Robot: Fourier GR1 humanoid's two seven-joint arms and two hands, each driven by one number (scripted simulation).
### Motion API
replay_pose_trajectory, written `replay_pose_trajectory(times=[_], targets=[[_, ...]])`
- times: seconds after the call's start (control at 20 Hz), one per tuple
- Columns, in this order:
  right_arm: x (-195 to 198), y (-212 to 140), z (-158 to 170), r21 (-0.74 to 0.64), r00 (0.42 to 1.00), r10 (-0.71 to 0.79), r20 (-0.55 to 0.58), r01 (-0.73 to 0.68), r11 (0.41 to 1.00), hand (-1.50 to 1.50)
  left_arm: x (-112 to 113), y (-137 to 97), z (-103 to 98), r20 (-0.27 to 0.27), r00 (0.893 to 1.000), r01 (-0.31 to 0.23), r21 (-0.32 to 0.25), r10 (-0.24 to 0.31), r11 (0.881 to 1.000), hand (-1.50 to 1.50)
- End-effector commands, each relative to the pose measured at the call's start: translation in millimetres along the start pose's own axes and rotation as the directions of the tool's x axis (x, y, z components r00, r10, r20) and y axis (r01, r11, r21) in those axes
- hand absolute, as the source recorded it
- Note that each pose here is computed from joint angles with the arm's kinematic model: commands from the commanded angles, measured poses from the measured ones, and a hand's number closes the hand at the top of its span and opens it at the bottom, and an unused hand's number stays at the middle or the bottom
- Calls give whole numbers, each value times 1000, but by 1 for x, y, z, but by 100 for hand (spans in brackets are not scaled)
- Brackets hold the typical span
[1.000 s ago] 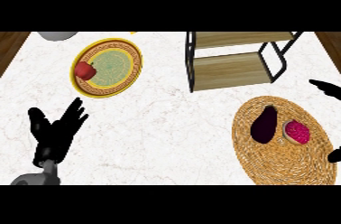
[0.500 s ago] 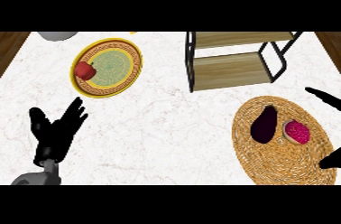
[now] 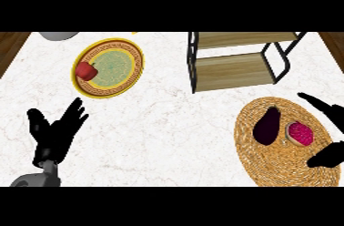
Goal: Pick the cupcake from the placemat and place it in the tiered shelf
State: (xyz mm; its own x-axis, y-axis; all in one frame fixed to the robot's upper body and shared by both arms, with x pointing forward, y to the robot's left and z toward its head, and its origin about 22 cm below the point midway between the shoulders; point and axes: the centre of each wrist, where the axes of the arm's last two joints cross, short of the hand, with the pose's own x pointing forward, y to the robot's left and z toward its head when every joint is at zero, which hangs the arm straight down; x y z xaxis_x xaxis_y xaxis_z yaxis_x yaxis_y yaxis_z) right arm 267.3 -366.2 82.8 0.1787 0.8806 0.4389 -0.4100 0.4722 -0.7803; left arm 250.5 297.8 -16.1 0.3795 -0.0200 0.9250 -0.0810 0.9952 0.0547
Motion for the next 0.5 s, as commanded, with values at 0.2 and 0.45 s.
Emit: replay_pose_trajectory(times=[0.2, 0.45], targets=[[27, 22, -26, -56, 999, 39, -7, -39, 998, -150, -4, -7, -3, -58, 998, 11, 9, -11, 1000, 0], [-21, 27, -33, -65, 1000, -15, 25, 16, 998, -150, -7, -22, 8, -62, 998, -22, -15, 22, 1000, 0]])
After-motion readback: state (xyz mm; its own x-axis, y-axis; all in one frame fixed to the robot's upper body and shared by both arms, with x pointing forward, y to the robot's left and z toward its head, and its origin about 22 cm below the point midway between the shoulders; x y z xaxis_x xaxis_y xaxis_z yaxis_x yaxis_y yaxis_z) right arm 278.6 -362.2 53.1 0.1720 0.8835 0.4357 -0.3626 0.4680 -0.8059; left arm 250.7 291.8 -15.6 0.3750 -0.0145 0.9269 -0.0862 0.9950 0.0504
